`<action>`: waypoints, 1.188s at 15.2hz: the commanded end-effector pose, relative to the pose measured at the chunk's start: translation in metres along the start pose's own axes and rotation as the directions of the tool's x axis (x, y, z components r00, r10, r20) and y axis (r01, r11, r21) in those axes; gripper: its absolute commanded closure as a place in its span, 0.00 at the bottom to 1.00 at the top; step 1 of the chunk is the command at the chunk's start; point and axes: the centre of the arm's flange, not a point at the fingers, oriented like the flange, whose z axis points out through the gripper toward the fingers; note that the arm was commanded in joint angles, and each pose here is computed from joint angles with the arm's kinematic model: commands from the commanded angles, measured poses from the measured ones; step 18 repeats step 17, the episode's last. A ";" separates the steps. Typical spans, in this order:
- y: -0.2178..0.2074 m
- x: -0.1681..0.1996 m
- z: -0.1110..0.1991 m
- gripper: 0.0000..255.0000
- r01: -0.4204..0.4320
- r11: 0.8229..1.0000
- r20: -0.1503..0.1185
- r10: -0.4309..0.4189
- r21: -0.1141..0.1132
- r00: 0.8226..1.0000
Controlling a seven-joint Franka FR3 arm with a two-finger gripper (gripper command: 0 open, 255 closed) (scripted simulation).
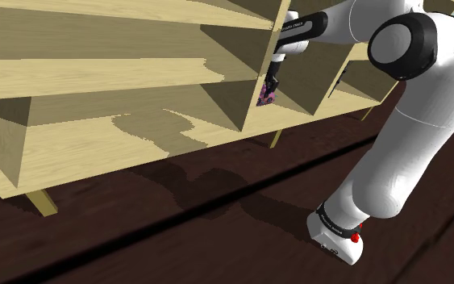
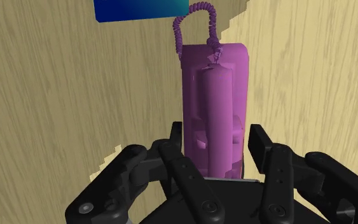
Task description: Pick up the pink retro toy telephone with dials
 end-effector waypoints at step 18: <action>0.000 -0.002 -0.079 1.00 0.000 1.000 0.001 0.000 0.001 1.000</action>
